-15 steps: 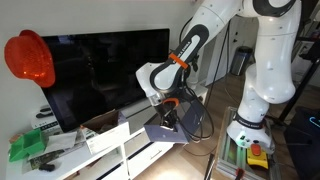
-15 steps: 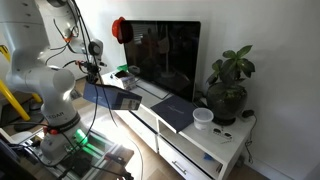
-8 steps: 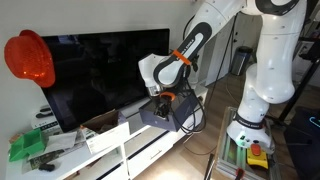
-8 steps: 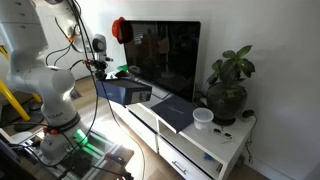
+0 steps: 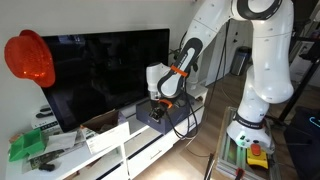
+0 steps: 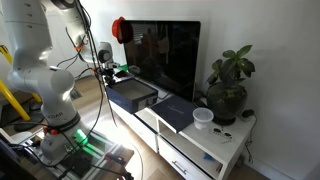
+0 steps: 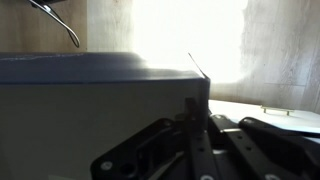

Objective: Move the blue box to the top of the television stand.

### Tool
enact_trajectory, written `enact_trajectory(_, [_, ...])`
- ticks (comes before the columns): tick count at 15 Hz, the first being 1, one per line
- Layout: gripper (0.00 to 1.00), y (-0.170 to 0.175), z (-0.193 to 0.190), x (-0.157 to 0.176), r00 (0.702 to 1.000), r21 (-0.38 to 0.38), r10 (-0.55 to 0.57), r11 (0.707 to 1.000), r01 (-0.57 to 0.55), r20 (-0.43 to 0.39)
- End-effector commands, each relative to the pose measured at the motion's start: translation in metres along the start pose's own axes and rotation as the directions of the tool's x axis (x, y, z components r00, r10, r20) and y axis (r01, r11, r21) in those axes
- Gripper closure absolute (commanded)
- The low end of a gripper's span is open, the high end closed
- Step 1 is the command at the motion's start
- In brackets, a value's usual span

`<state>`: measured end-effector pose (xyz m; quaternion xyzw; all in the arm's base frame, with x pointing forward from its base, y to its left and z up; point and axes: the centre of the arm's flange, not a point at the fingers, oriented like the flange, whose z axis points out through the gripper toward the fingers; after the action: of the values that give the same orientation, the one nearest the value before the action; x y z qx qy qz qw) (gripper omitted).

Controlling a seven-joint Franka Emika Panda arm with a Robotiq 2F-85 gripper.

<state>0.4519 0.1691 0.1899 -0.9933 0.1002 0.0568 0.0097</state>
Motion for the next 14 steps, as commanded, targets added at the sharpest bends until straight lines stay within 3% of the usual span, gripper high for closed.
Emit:
enact_trajectory(1, [0.99, 0.001, 0.024, 0.014, 0.998, 0.037, -0.037, 0.999, 0.039, -0.06])
enact_trajectory(5, [0.99, -0.008, 0.045, 0.025, 0.993, 0.035, -0.077, 0.996, 0.081, -0.095])
enact_trajectory(14, [0.99, -0.012, 0.072, 0.069, 0.992, -0.002, -0.058, 0.998, 0.058, -0.114])
